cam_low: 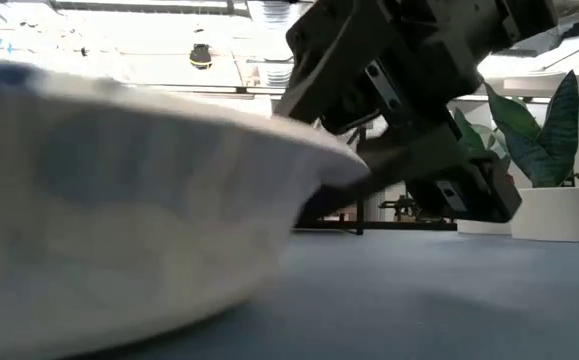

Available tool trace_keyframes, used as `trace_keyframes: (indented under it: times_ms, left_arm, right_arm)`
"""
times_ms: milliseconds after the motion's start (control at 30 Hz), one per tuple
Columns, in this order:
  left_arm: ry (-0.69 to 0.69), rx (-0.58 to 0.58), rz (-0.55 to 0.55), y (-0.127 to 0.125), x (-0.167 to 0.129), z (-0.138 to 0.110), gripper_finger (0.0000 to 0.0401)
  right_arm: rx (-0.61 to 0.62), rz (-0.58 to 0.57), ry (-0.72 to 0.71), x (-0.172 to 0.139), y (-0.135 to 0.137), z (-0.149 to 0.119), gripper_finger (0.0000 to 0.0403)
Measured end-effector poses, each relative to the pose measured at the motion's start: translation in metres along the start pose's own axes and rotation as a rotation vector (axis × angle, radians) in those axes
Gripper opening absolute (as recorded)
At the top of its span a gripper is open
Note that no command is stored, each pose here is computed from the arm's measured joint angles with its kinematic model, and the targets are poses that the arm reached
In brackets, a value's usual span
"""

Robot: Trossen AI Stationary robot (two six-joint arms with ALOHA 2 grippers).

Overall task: Place and stack bowls onto a shelf
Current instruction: Stack the white bowl on top of the other white bowl on the shelf

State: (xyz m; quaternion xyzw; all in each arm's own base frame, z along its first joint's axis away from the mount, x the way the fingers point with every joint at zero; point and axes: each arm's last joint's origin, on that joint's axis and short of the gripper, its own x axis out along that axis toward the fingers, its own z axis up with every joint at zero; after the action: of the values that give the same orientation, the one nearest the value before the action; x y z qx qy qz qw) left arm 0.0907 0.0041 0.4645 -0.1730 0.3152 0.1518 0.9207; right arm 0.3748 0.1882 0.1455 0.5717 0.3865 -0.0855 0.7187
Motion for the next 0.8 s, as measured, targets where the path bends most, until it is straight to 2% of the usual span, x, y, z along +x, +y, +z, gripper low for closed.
trace_keyframes:
  times_ms: [200,367,667,800]
  left_arm:
    - [-0.004,0.0,0.007,0.0,0.0,0.0,0.0224]
    - [-0.007,0.0,0.007,0.0,0.0,0.0,0.0224]
    - [-0.016,-0.004,0.012,0.0,0.0,0.001,0.0224]
    - [-0.016,-0.009,0.012,0.0,0.0,0.001,0.0224]
  right_arm:
    - [-0.007,0.033,0.009,0.0,0.003,0.0,0.0108]
    - [-0.019,0.051,0.026,-0.001,0.005,-0.001,0.0077]
    - [-0.051,0.117,0.108,-0.001,0.011,0.003,0.0064]
    - [-0.066,0.166,0.137,-0.002,0.015,0.014,0.0064]
